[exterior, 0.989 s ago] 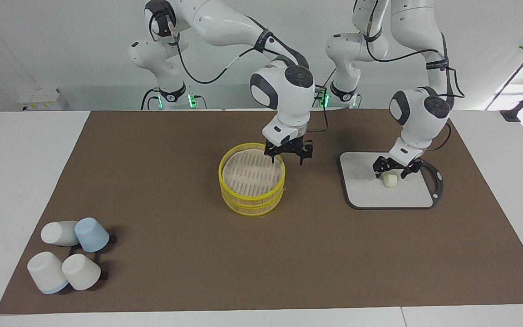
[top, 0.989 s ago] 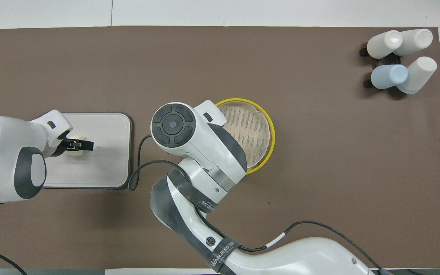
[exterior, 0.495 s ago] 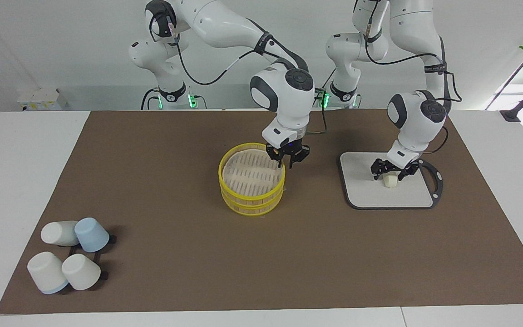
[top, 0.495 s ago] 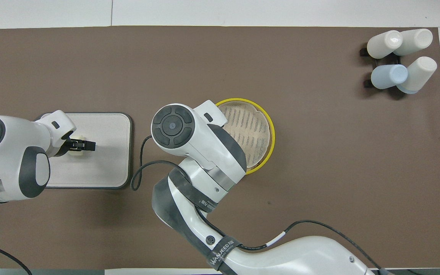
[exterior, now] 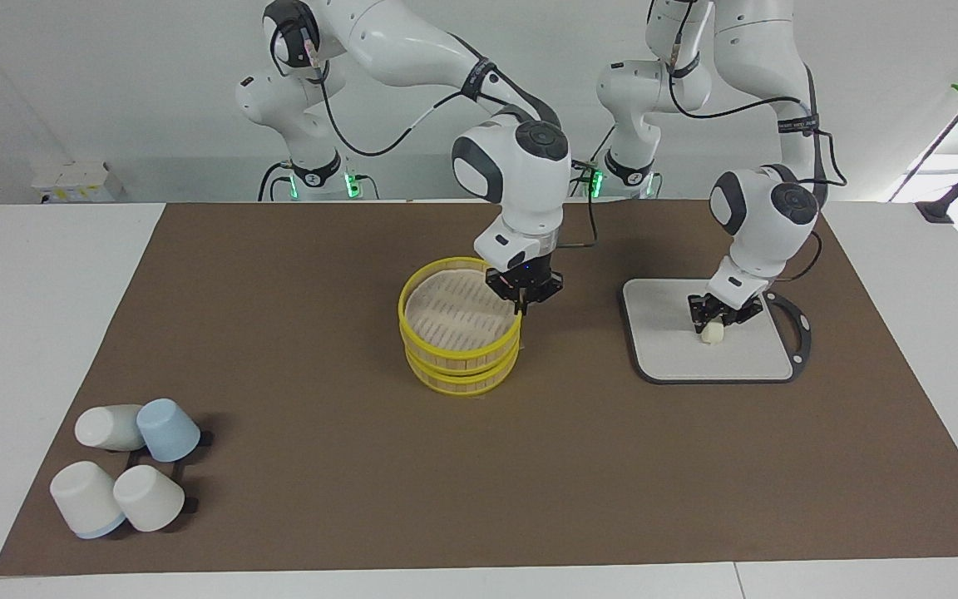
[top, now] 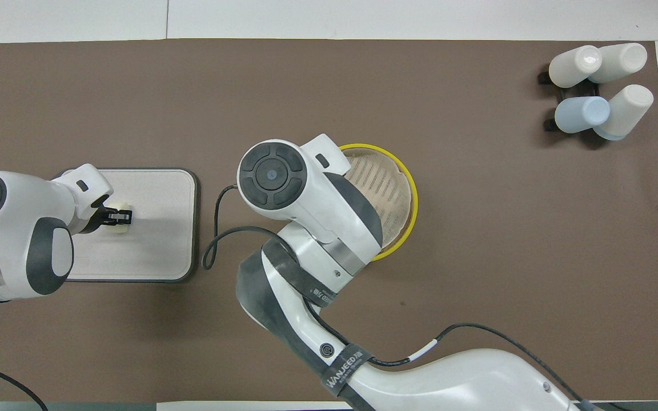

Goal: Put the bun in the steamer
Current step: 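Lift the bun with the left gripper while the right gripper raises the lid, then carry the bun over the open steamer with the left gripper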

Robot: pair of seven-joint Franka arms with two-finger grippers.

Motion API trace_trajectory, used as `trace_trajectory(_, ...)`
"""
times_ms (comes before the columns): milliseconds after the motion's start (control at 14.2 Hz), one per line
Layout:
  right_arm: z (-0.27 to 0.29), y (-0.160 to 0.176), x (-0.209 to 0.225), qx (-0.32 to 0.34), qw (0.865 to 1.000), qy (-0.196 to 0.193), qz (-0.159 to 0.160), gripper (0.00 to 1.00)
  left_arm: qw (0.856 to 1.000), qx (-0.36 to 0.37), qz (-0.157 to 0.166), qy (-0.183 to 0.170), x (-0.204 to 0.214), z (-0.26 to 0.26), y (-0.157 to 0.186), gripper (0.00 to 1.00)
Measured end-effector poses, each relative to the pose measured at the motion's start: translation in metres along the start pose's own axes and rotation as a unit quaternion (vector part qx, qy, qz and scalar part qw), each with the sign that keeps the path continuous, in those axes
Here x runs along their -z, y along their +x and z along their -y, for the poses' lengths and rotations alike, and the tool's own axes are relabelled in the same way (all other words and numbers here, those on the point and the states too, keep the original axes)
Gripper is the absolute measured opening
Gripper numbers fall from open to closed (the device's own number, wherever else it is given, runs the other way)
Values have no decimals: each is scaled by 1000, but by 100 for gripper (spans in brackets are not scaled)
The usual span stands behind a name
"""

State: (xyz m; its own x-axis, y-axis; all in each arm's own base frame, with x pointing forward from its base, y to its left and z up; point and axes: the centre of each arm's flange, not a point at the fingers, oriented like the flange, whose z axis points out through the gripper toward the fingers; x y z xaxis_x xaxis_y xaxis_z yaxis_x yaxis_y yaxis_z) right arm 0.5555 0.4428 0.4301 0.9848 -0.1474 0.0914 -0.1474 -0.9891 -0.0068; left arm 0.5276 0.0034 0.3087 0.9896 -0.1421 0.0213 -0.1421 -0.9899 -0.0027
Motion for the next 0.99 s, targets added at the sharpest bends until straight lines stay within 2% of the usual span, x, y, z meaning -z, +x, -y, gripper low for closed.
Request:
trace_trajectory(283, -101, 68, 58, 84, 996, -10, 3, 8, 1000, 16, 22, -15, 40, -4, 23, 37)
trace_trajectory(424, -155, 94, 73, 120, 993, -17, 12, 8, 998, 51, 32, -25, 75, -36, 42, 37)
trace_trajectory(565, -192, 111, 76, 141, 990, -20, 18, 8, 995, 93, 40, -23, 116, -98, 63, 37)
trace_trajectory(777, -208, 113, 64, 141, 989, -25, 33, 8, 987, 151, 35, -30, 162, -208, 84, 38)
trace_trajectory(989, -212, 109, 54, 136, 989, -21, 47, 8, 982, 181, 19, -39, 167, -301, 81, 38)
